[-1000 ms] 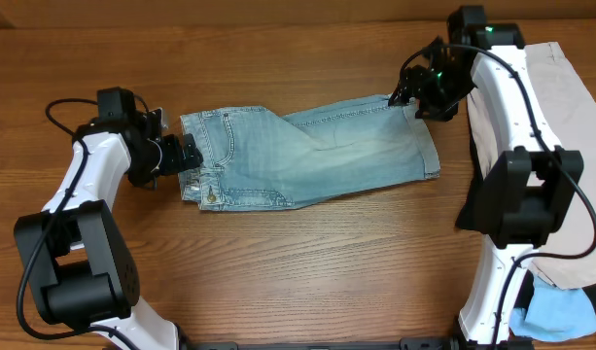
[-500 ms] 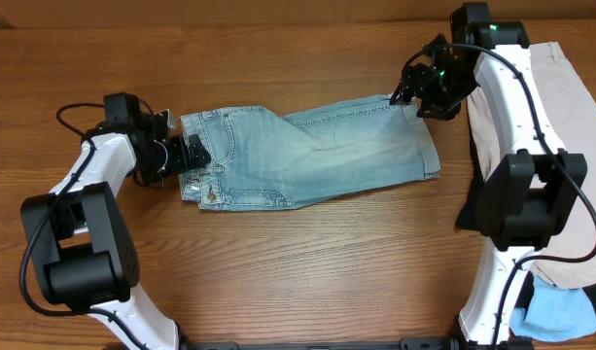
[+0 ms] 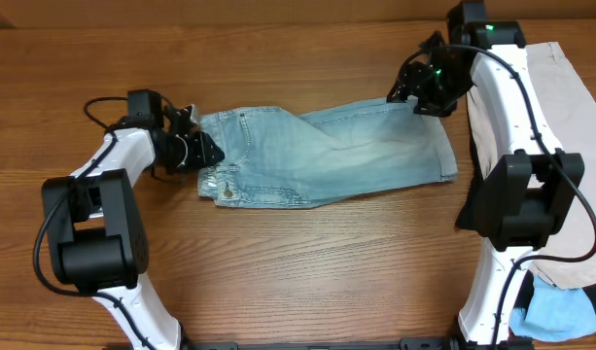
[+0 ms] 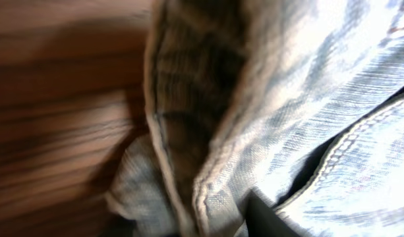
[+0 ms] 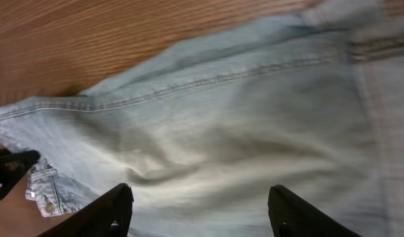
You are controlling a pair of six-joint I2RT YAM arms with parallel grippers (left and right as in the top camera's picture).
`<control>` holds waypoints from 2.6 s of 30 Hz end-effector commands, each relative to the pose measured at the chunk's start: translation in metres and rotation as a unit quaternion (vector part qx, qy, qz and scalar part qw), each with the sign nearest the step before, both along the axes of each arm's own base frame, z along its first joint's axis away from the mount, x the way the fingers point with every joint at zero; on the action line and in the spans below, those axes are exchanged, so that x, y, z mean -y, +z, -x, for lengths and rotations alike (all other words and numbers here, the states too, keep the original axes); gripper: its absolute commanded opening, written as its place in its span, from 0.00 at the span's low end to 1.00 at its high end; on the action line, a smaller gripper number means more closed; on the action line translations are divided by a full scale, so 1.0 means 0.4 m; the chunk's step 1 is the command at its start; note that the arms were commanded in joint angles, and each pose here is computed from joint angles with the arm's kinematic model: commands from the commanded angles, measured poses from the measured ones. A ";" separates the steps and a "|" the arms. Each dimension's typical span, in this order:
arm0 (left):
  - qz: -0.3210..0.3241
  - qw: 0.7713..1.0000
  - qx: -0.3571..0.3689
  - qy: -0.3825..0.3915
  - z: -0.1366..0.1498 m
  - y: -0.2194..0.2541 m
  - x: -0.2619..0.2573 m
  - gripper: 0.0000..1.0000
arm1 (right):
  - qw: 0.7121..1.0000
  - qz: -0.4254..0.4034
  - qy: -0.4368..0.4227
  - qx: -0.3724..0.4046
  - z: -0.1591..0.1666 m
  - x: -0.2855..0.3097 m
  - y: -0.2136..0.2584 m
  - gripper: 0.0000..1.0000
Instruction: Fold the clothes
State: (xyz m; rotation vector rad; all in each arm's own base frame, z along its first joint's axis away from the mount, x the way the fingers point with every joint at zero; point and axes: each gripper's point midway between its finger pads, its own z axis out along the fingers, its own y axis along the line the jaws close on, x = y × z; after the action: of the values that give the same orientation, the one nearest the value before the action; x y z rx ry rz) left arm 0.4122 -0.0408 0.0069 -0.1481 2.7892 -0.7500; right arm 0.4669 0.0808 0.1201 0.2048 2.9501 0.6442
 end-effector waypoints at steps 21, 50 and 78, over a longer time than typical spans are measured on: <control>-0.126 0.992 -0.012 0.025 -0.056 0.450 -0.230 0.04 | 0.992 -0.010 0.113 0.051 0.027 -0.245 0.042 0.68; -0.201 0.979 0.031 0.025 -0.050 0.601 -0.249 0.04 | 0.998 0.039 0.028 -0.029 0.020 -0.351 -0.289 0.04; -0.124 0.987 -0.043 -0.094 -0.138 0.259 0.388 0.04 | 0.997 0.042 0.007 -0.062 0.066 -0.337 -0.368 0.04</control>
State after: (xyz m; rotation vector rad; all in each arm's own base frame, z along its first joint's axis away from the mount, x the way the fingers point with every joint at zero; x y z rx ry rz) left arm 0.4746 -0.1659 0.1294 0.1437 2.9332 -0.3424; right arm 0.4568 0.2268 0.0049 0.1885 3.0131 0.6189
